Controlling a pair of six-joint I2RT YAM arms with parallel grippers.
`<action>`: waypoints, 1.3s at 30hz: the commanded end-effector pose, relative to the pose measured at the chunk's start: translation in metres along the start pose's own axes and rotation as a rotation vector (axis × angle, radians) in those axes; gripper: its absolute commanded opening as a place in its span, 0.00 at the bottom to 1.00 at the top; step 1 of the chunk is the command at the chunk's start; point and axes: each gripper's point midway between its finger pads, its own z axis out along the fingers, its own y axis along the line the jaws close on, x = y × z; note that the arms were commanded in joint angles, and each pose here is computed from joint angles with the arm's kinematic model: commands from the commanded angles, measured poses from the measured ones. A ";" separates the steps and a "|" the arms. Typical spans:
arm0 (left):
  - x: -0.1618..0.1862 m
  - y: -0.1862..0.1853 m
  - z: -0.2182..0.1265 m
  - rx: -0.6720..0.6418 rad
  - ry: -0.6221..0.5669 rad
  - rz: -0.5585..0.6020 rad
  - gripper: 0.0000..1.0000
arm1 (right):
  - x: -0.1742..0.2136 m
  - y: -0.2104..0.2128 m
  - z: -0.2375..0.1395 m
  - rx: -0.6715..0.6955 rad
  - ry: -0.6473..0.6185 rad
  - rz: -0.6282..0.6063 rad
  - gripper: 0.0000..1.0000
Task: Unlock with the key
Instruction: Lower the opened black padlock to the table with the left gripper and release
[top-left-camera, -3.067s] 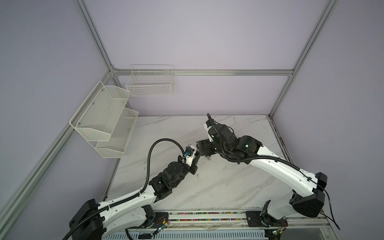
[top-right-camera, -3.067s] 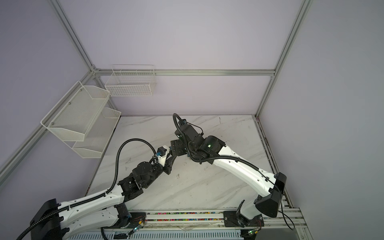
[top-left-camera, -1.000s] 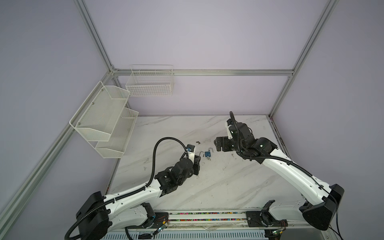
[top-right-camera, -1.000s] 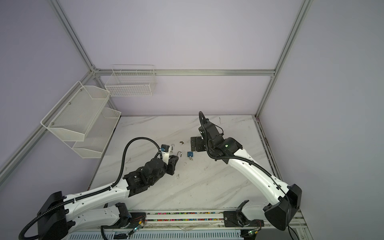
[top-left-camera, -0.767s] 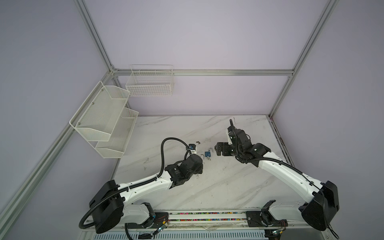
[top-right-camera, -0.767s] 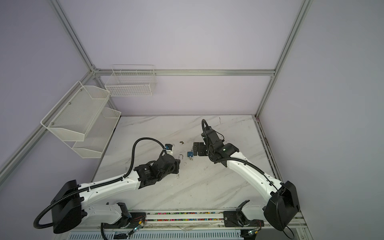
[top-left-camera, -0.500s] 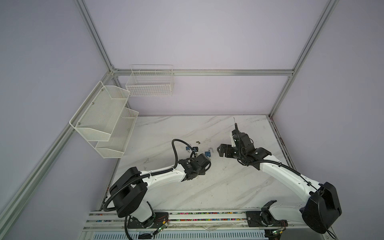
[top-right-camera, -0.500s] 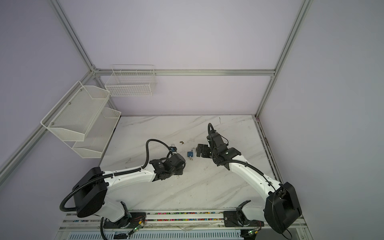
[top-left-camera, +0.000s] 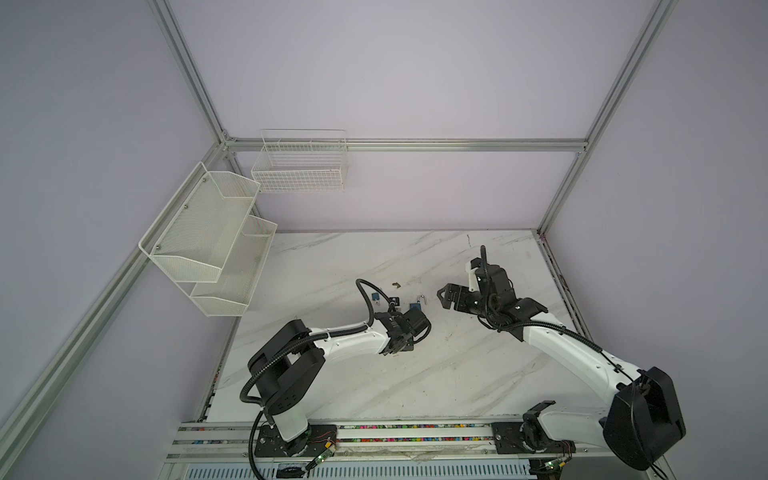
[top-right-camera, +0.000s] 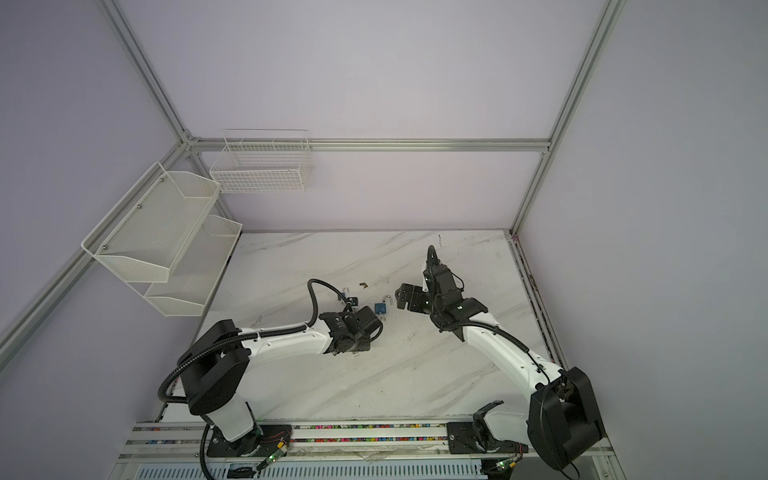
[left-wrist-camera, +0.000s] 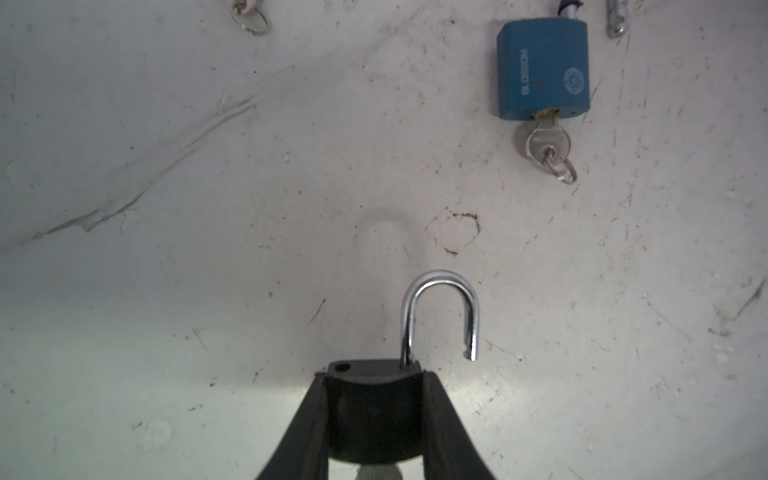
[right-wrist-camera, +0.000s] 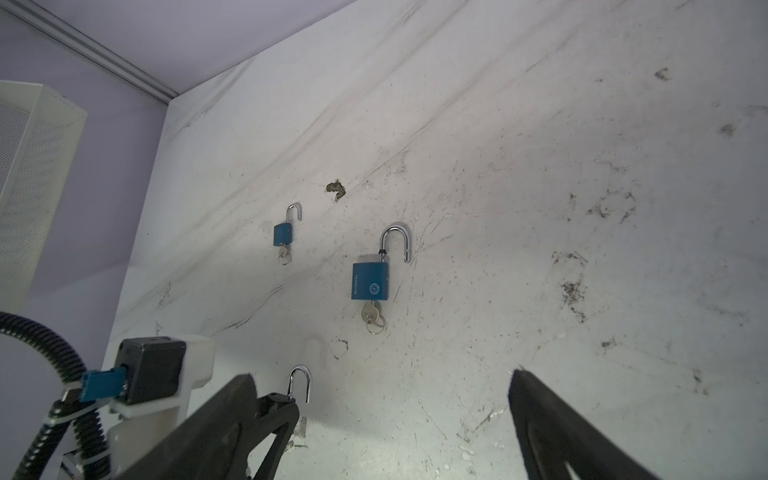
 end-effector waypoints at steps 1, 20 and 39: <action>-0.032 -0.020 -0.016 0.018 -0.057 -0.048 0.00 | 0.000 -0.003 0.002 -0.011 -0.003 0.014 0.97; -0.019 -0.011 0.016 0.014 0.028 -0.109 0.18 | 0.001 -0.015 0.013 -0.008 0.007 0.056 0.97; -0.038 0.007 -0.020 0.101 -0.011 -0.198 0.57 | -0.019 -0.008 0.001 -0.006 -0.050 0.043 0.97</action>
